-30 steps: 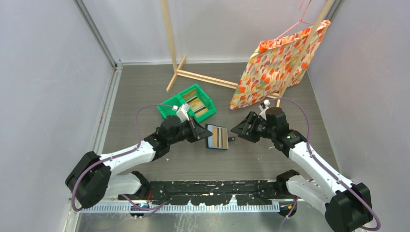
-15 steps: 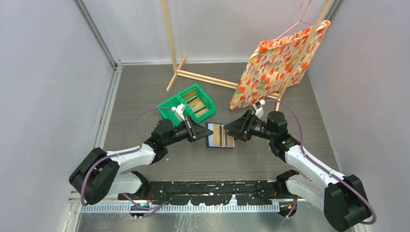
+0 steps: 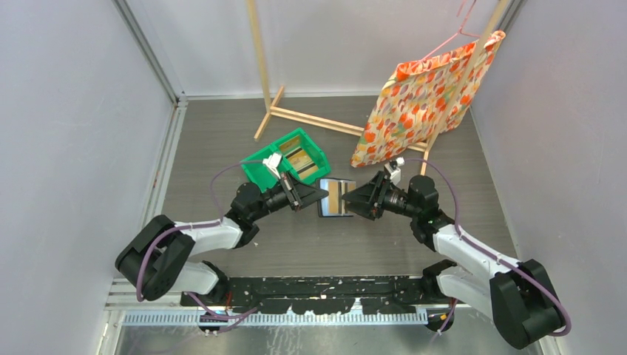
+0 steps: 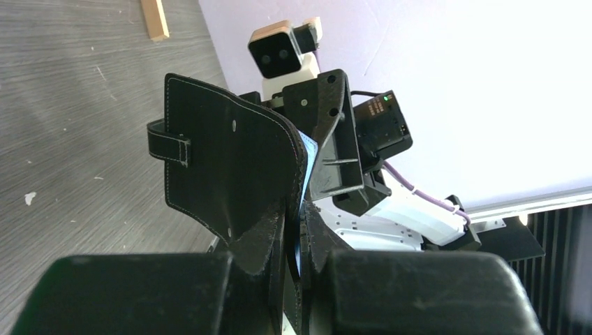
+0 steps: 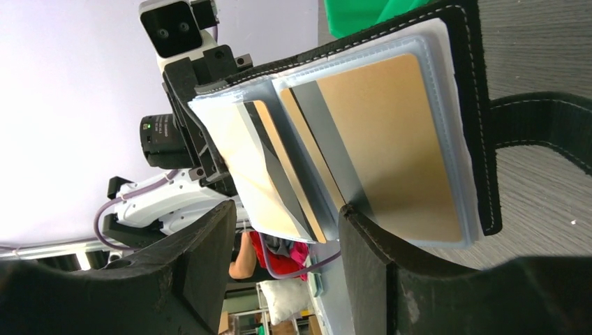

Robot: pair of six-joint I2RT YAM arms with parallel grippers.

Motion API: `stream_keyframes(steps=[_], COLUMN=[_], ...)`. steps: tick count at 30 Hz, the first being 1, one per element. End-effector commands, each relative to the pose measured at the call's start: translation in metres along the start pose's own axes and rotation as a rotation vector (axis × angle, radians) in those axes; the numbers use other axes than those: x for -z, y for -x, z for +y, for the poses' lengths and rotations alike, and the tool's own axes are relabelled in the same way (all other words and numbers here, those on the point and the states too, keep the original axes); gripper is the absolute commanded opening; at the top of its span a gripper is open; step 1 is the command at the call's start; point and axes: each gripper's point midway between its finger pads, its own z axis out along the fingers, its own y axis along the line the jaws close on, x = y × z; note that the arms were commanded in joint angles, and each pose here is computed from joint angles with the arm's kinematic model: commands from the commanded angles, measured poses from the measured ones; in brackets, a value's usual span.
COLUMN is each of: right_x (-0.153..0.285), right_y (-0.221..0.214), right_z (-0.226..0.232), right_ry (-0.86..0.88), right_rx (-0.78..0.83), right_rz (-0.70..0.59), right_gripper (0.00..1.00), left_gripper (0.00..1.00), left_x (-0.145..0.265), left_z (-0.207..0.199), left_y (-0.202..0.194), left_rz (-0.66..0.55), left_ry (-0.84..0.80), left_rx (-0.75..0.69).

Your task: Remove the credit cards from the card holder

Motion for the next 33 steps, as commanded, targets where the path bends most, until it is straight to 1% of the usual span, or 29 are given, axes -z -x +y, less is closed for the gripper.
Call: stream_keyframes(steps=[1, 6, 13, 15, 20, 26, 29, 33], right_x=[0.000, 0.001, 0.004, 0.005, 0.010, 0.013, 0.016, 0.015], right_y=[-0.003, -0.004, -0.002, -0.002, -0.001, -0.001, -0.001, 0.000], right_z=[0.012, 0.034, 0.050, 0.053, 0.065, 0.073, 0.079, 0.080], right_ry=[0.069, 0.190, 0.287, 0.299, 0.338, 0.365, 0.389, 0.390], right_rx=[0.012, -0.001, -0.029, -0.025, 0.007, 0.026, 0.038, 0.040], right_rz=[0.018, 0.031, 0.034, 0.028, 0.011, 0.003, -0.004, -0.011], right_gripper=[0.61, 0.61, 0.57, 0.54, 0.40, 0.30, 0.29, 0.30], left_gripper=[0.00, 0.00, 0.00, 0.00, 0.00, 0.00, 0.00, 0.00], left_x=[0.000, 0.000, 0.000, 0.000, -0.001, -0.004, -0.004, -0.005], left_z=[-0.040, -0.039, -0.037, -0.035, -0.027, -0.024, -0.022, -0.021], left_y=[0.008, 0.007, 0.007, 0.006, 0.004, 0.003, 0.003, 0.001], left_rz=[-0.018, -0.011, -0.014, -0.010, 0.002, 0.008, 0.010, 0.020], left_ry=[-0.149, -0.148, -0.150, -0.145, -0.134, -0.138, -0.139, -0.145], left_rx=[-0.044, -0.039, -0.034, -0.030, -0.016, 0.000, 0.004, 0.009])
